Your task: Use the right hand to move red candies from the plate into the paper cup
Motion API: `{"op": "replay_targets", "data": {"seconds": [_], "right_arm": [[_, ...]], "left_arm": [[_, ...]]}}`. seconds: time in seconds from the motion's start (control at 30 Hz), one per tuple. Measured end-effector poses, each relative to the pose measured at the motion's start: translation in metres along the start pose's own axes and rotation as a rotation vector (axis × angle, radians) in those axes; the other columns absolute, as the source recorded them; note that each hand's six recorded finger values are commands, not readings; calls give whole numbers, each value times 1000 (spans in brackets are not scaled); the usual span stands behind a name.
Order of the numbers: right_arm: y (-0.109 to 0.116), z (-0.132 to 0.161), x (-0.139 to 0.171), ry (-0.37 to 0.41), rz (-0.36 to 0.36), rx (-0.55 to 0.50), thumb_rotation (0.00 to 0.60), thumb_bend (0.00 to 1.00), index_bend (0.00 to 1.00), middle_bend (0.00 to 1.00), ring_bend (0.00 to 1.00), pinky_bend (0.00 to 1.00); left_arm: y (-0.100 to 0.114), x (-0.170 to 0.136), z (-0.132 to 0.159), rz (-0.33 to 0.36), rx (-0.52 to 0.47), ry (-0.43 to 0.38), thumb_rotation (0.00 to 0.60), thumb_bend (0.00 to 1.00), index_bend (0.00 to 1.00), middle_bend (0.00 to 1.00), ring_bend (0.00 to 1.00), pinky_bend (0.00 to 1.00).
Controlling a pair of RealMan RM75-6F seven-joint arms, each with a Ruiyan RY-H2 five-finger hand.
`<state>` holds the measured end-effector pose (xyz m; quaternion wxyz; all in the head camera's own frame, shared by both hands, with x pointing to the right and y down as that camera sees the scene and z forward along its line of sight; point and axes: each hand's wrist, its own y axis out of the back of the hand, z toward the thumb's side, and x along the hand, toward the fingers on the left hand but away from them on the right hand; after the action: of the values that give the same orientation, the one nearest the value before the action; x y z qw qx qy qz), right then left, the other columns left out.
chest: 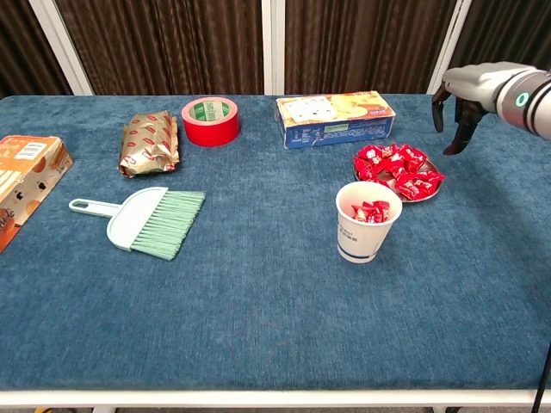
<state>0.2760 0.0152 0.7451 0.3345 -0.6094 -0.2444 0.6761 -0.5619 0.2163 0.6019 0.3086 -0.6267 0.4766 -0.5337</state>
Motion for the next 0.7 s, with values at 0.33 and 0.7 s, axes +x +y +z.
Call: {"op": "replay_targets", "data": {"seconds": [0.33, 0.7], "right_arm": [[-12, 13, -14, -11, 20, -37, 600, 107, 506, 1000, 1000, 945], [-22, 18, -21, -16, 46, -42, 600, 107, 505, 1000, 1000, 945]], "left_arm": [[-3, -1, -4, -10, -6, 8, 437, 92, 144, 136, 54, 191], [-3, -1, -5, -10, -10, 4, 438, 92, 144, 136, 54, 191]]}}
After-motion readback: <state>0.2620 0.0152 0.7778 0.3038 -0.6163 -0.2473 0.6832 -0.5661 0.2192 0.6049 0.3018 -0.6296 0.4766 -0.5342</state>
